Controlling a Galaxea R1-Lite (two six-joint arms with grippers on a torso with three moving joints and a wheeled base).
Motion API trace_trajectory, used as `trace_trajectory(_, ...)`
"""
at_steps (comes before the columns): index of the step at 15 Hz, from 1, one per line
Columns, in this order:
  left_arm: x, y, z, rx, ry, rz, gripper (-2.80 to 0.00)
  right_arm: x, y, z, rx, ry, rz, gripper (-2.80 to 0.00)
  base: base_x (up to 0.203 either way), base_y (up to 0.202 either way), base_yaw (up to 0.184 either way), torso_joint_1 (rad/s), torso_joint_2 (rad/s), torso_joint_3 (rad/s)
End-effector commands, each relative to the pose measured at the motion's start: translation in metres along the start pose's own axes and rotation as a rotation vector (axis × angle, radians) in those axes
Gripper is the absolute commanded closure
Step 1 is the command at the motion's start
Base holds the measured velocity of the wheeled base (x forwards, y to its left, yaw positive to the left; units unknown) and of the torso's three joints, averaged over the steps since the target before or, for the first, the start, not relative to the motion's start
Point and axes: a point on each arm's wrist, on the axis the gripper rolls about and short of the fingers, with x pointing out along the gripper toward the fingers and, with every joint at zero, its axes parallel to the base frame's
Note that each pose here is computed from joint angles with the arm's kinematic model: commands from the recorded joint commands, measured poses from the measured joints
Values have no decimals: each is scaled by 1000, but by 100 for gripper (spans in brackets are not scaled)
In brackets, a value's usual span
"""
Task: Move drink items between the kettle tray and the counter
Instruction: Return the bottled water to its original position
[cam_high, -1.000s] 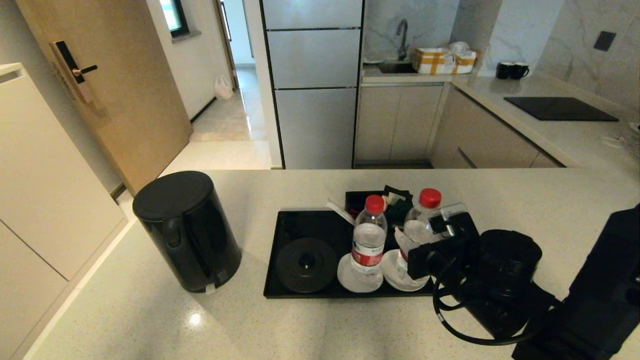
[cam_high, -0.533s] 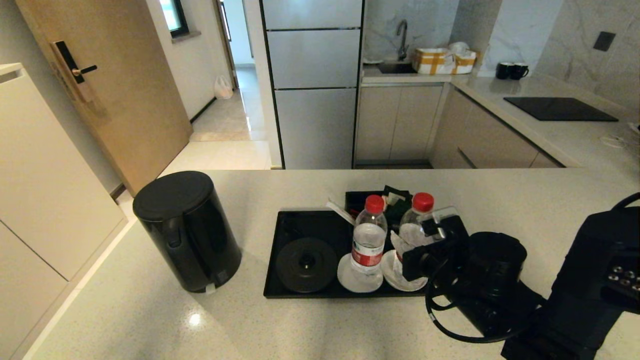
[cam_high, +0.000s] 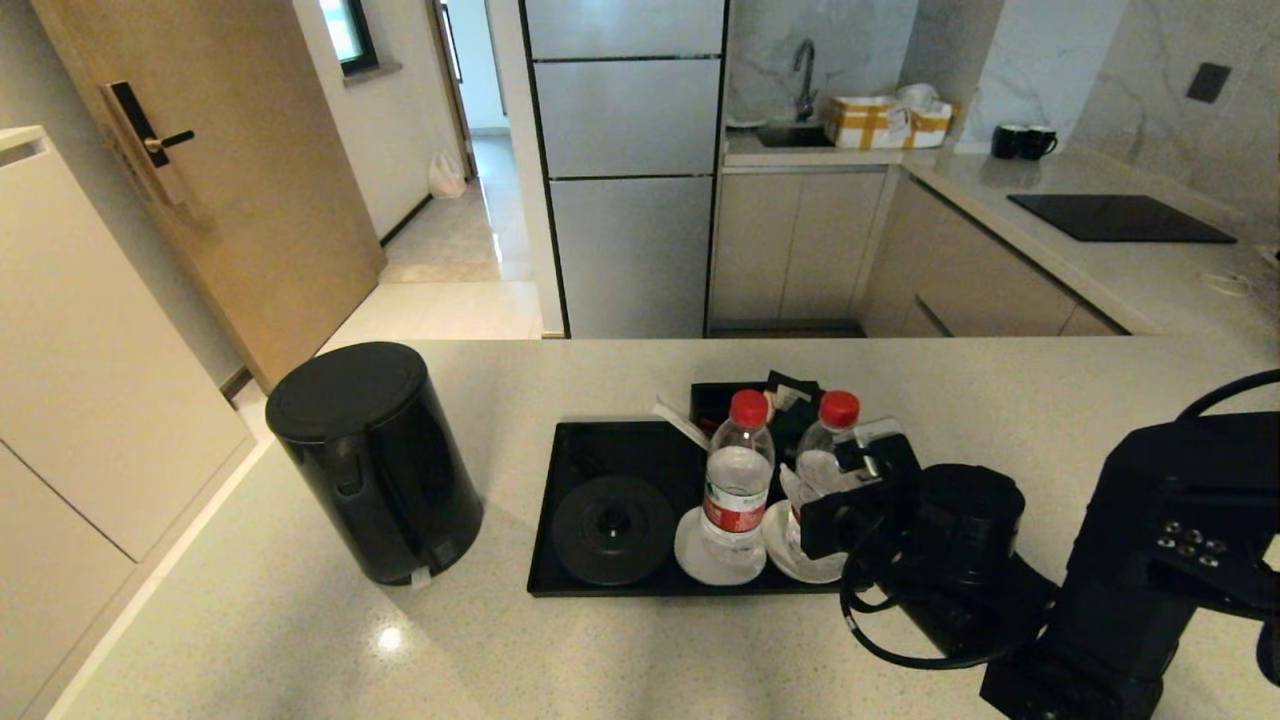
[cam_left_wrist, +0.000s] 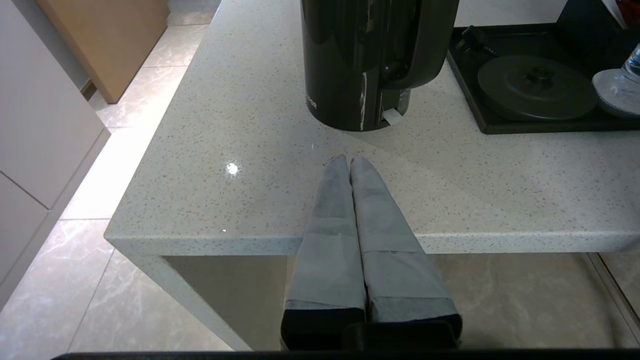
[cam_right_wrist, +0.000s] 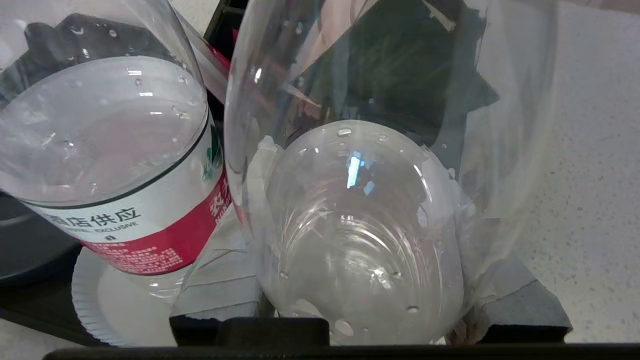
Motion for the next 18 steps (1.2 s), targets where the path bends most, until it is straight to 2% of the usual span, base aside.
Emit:
trace_trajectory(1, 0, 0, 0, 0, 2, 0, 0, 2, 0, -4, -2, 6, -3, 0, 0, 0, 0, 0, 0, 0)
trace_trajectory(3, 0, 0, 0, 0, 1, 0, 0, 4, 1, -2, 1, -2, -3, 0, 0, 0, 0, 0, 0, 0)
trace_trajectory(4, 0, 0, 0, 0, 4, 0, 0, 7, 1, -4, 2, -2, -6, -280, 0, 0, 0, 0, 0, 0)
trace_trajectory(11, 0, 0, 0, 0, 2, 0, 0, 2, -5, 0, 13, -4, -17, -280, 0, 0, 0, 0, 0, 0)
trace_trajectory(14, 0, 0, 0, 0, 4, 0, 0, -10, -10, 20, 42, -61, -21, -280, 0, 0, 0, 0, 0, 0)
trace_trajectory(18, 0, 0, 0, 0, 1, 0, 0, -28, -15, 32, 49, -84, -12, -280, 0, 0, 0, 0, 0, 0)
